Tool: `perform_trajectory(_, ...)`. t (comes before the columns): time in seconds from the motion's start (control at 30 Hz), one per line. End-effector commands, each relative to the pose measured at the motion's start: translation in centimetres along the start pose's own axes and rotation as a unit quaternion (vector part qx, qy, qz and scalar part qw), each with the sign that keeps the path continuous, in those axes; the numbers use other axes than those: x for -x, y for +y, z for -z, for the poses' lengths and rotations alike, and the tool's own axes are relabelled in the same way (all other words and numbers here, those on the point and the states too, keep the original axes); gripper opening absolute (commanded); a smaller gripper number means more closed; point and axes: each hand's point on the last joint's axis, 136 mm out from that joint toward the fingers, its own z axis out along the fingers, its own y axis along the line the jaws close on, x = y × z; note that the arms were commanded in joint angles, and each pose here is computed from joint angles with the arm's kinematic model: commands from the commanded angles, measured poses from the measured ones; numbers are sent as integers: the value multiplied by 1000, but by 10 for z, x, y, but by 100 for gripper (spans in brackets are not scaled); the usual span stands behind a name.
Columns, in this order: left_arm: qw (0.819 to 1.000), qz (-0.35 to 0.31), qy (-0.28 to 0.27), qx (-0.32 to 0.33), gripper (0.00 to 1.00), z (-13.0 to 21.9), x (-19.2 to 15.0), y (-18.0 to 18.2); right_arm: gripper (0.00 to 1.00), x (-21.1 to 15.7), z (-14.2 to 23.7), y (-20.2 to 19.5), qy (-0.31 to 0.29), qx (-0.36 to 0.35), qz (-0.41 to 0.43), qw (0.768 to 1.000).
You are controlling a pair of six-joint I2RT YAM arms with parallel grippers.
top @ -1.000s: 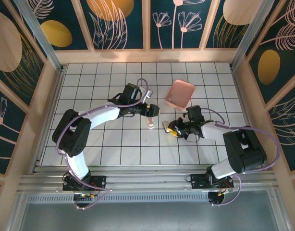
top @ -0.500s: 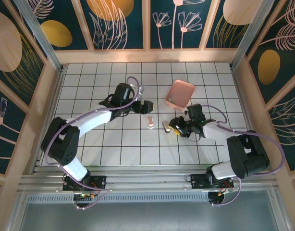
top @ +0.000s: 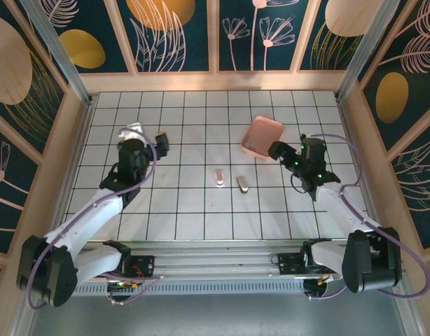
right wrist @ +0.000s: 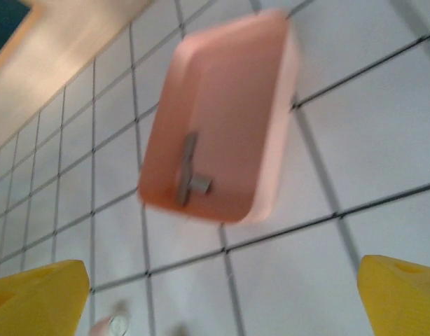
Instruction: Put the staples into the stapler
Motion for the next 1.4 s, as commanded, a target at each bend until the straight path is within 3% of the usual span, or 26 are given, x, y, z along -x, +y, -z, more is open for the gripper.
perform_trajectory(0.0,991,-3,-83,101,99,9,20,57,99,42,8,-25,-118,-27,56,991)
perform_trajectory(0.17,986,-13,-92,138,99,8,-1,98,99,59,16,-39,-187,-36,125,974)
perform_trajectory(0.33,985,-18,-95,141,99,-4,-29,115,99,57,18,-50,-212,-54,158,963)
perform_trajectory(0.63,986,-55,-119,107,99,-31,-39,112,99,46,17,-65,-253,-47,193,947)
perform_trajectory(0.77,980,-57,-175,71,99,-12,-48,108,99,44,16,-61,-273,-16,203,940)
perform_trajectory(0.83,986,-45,-119,107,99,-29,-60,120,99,45,10,-59,-268,-11,218,938)
perform_trajectory(0.87,987,-38,-116,107,99,-38,-55,122,99,47,8,-57,-269,-9,227,936)
perform_trajectory(1.1,987,-35,-123,98,99,-34,-55,123,99,38,-2,-63,-285,6,245,927)
perform_trajectory(1.23,987,-37,-123,97,99,-34,-55,123,99,37,-16,-65,-250,3,248,936)
perform_trajectory(1.37,987,-37,-122,97,99,-34,-55,123,99,39,-15,-64,-257,4,245,935)
